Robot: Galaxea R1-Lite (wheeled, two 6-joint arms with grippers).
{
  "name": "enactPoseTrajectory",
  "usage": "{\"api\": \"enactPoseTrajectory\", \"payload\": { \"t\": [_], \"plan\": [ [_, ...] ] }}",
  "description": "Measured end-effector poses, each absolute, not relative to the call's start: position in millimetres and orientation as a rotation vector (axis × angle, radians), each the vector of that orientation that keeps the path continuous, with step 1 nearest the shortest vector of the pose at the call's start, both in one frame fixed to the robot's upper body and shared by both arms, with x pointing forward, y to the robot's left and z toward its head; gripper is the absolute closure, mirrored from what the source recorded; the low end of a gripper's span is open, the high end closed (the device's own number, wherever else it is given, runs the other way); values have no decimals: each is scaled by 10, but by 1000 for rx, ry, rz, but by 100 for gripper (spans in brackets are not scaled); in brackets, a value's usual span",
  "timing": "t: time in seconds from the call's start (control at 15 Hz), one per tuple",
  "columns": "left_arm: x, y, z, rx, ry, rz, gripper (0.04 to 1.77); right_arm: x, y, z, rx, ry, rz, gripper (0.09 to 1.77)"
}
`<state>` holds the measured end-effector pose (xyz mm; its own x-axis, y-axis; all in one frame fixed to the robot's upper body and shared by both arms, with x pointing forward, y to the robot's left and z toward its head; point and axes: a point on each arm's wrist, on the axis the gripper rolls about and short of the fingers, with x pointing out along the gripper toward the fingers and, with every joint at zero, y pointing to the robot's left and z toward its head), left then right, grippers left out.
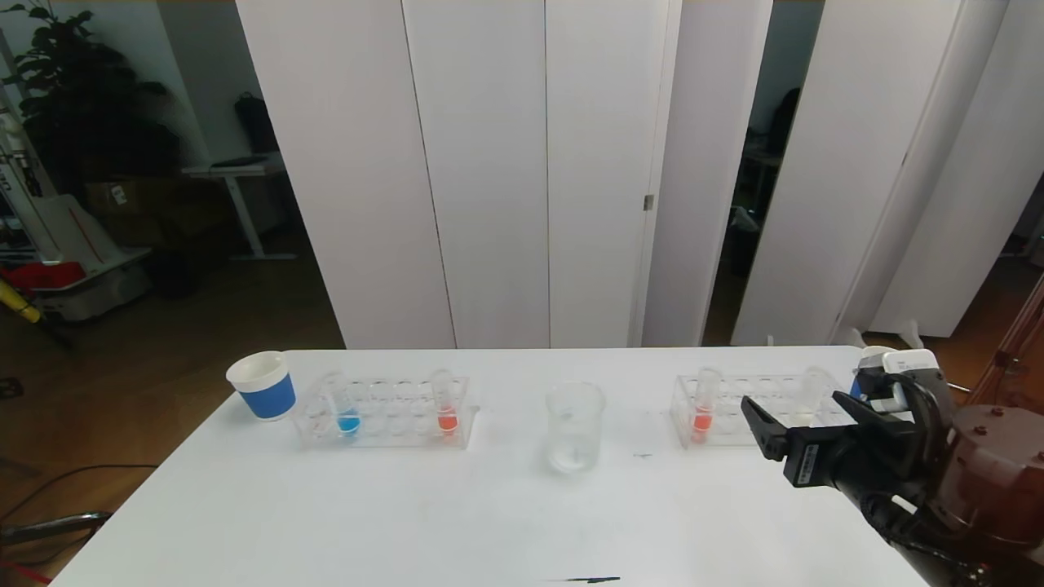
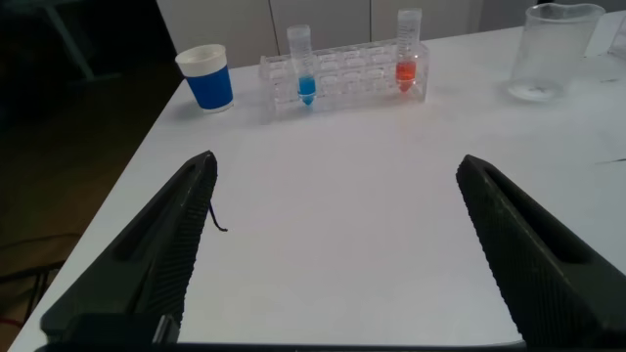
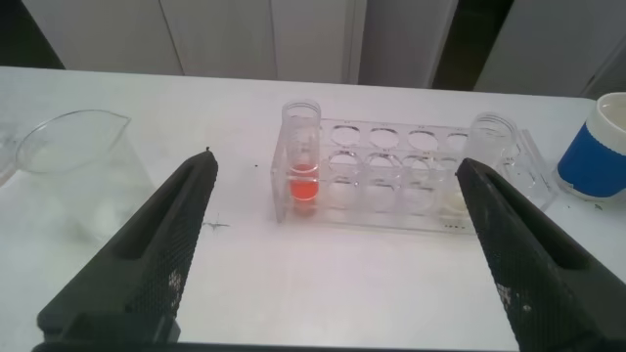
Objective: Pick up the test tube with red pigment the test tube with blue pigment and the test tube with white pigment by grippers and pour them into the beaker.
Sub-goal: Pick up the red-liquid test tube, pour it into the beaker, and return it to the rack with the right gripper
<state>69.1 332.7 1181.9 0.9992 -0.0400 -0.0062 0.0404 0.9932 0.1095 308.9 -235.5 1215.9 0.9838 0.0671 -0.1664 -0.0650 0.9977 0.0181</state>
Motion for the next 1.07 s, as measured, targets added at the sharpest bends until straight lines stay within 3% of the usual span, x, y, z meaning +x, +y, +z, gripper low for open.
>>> {"api": "enactPoseTrajectory", "payload": {
  "t": [1.07],
  "plan": [
    [691, 3327, 11819, 110, 4, -40, 6, 4153, -1913, 11500, -31, 184, 18, 11]
  ]
}}
